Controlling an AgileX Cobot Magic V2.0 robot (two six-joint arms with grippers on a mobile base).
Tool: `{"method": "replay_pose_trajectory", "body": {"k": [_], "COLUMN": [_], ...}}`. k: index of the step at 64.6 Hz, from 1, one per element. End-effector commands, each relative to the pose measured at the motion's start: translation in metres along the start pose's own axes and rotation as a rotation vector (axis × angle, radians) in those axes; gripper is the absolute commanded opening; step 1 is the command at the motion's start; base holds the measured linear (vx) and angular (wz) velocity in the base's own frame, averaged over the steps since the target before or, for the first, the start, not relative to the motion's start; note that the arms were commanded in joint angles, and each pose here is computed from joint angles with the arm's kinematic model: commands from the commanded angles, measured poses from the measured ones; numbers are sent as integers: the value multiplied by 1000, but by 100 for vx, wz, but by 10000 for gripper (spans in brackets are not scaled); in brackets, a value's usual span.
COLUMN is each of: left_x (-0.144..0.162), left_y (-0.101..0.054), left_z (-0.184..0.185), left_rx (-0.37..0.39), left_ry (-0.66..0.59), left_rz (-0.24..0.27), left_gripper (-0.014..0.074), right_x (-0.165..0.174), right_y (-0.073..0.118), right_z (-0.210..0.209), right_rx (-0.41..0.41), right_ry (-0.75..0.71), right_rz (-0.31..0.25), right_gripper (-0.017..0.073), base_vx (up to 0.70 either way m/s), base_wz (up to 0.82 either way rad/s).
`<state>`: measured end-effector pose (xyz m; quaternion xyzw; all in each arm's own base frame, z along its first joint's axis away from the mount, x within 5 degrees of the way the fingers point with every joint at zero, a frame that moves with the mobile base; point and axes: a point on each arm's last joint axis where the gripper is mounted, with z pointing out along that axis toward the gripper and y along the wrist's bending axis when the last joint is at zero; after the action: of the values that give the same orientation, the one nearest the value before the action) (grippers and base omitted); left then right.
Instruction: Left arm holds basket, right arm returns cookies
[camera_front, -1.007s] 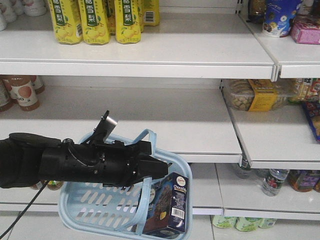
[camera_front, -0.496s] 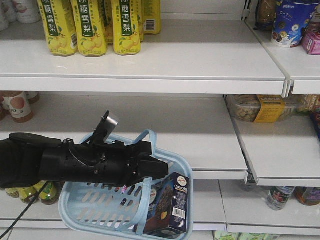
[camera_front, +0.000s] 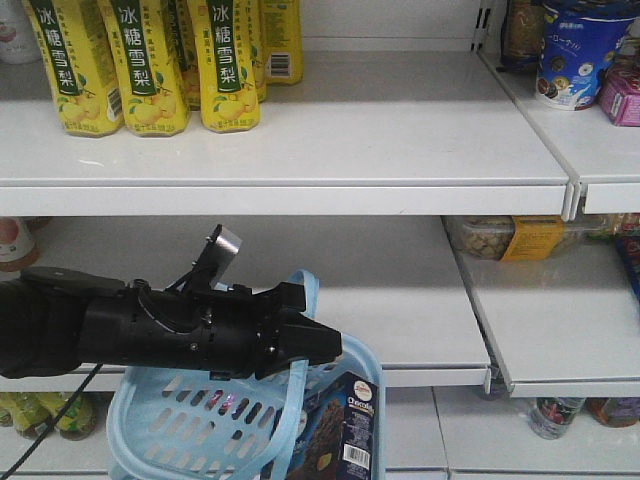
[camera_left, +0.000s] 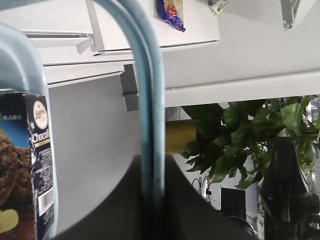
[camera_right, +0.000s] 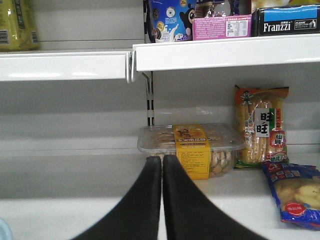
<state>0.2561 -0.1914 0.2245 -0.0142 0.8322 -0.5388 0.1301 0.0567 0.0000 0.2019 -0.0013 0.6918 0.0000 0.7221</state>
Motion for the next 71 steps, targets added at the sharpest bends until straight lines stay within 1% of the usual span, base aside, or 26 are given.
{"method": "replay_pose_trajectory", "body": {"k": [1,71], "left_x": [-4,-4], "left_y": [-27,-27], "left_z": [-9,-9], "left_rx": [102,102], "left_ry": [-41,-41], "left_rz": [47,47], "left_gripper": [-6,-6], "right_x": [-7,-6], "right_y": [0,0], "right_z": [-1,-1], "right_rx": [-2,-2], "right_ry": [-85,-84], "right_rz": [-11,-11], "right_gripper": [-8,-8], "base_vx": [6,3], "base_wz": [-1,2]}}
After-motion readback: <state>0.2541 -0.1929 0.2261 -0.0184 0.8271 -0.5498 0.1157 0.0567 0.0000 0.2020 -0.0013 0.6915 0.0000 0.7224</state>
